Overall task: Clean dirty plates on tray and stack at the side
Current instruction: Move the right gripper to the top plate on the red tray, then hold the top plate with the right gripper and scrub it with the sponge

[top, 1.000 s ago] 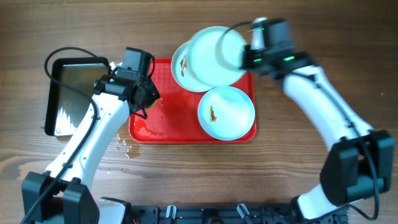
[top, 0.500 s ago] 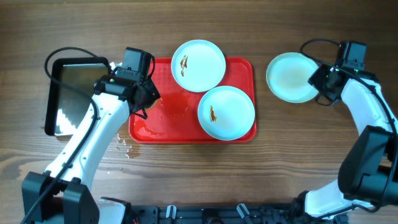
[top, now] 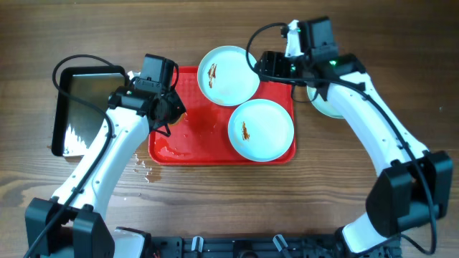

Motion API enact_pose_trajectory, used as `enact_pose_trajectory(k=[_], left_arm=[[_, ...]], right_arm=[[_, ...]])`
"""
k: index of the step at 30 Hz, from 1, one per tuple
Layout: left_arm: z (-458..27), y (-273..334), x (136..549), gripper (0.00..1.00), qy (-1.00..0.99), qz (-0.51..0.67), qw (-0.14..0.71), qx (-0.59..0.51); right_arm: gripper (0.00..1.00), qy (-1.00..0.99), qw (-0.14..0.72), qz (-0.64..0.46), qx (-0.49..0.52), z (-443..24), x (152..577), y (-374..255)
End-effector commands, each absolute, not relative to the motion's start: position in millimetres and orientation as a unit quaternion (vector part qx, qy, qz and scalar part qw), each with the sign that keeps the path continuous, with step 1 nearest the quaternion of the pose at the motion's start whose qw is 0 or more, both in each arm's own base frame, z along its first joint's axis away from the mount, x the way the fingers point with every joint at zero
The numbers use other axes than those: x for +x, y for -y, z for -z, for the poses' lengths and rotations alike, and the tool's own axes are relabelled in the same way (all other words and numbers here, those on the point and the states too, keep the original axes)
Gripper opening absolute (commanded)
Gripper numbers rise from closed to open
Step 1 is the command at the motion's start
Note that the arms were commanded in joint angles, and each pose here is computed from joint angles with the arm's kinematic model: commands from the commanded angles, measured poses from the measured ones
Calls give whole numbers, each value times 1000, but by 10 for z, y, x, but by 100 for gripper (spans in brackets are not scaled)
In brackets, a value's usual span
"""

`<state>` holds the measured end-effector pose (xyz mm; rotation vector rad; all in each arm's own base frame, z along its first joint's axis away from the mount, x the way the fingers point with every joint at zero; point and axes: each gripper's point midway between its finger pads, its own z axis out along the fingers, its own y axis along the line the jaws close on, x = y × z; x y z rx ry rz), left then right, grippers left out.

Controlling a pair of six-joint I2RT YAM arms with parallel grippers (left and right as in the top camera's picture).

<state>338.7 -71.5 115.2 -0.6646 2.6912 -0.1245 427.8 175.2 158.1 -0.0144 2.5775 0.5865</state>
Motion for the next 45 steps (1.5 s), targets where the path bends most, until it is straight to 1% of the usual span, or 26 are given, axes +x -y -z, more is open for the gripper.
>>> enact_pose_trajectory(k=[1, 4, 5, 6, 7, 8, 9, 10, 12, 16, 17, 18, 20, 22, 25, 28, 31, 32, 33, 36, 39, 43, 45], left_arm=[[-1168, 740, 3414, 4, -952, 54, 182, -240], [-1156, 783, 3391, 4, -954, 64, 172, -238], [-1156, 793, 3391, 4, -954, 67, 171, -237], [-1157, 793, 3394, 4, -954, 67, 172, -237], [-1158, 793, 3395, 4, -954, 67, 172, -237], [-1157, 793, 3394, 4, -954, 67, 172, -237], [-1158, 792, 3395, 4, -954, 67, 172, -237], [-1159, 794, 3400, 4, -954, 67, 173, -237], [-1157, 792, 3394, 4, -954, 67, 172, -237], [-1156, 792, 3392, 4, -954, 67, 172, -237], [-1156, 792, 3392, 4, -954, 67, 172, -237], [-1156, 792, 3392, 4, -954, 67, 172, -237], [-1157, 792, 3393, 4, -954, 67, 172, -237], [-1157, 791, 3393, 4, -954, 66, 172, -235], [-1185, 699, 3467, 4, -956, 40, 197, -216], [-1230, 726, 3570, 4, -955, 45, 218, -193], [-1252, 747, 3646, 4, -956, 47, 233, -170], [-1216, 756, 3644, 4, -959, 46, 228, -165], [-1161, 769, 3643, 4, -961, 46, 220, -164], [-822, 826, 3630, 4, -971, 44, 173, -161], [-535, 1042, 3615, 4, -977, 89, 124, -151], [-255, 1163, 3675, 4, -978, 111, 101, -148], [-128, 1329, 3658, 4, -975, 152, 75, -141]], right_arm=[[82, -956, 254, -150, 0, -1322, 4557, -1738], [82, -958, 250, -138, 12, -933, 4718, -1860], [81, -958, 248, -141, 21, -843, 4748, -1894], [76, -960, 238, -142, 34, -684, 4770, -1919], [66, -963, 225, -141, 47, -539, 4767, -1920], [49, -965, 214, -140, 50, -402, 4763, -1928], [38, -967, 206, -139, 49, -283, 4759, -1940], [34, -968, 203, -138, 49, -220, 4763, -1942], [34, -969, 199, -136, 49, -146, 4759, -1949], [15, -972, 188, -133, 45, -55, 4709, -1979], [6, -971, 183, -146, 39, -62, 4682, -2052], [4, -969, 178, -171, 28, -87, 4654, -2178], [4, -955, 169, -244, -10, -200, 4567, -2582], [4, -947, 163, -273, -34, -256, 4457, -2864], [4, -956, 135, -255, -50, -170, 4217, -2994], [4, -967, 112, -220, -59, -70, 4014, -3017], [4, -968, 96, -205, -108, -24, 3843, -3056], [6, -969, 88, -201, -115, -7, 3788, -3050], [4, -969, 85, -200, -114, -2, 3776, -3047], [4, -969, 83, -203, -115, -4, 3764, -3054], [4, -970, 81, -203, -105, -4, 3767, -3054], [5, -971, 80, -203, -102, -3, 3763, -3053], [4, -971, 79, -203, -102, -3, 3762, -3052]])
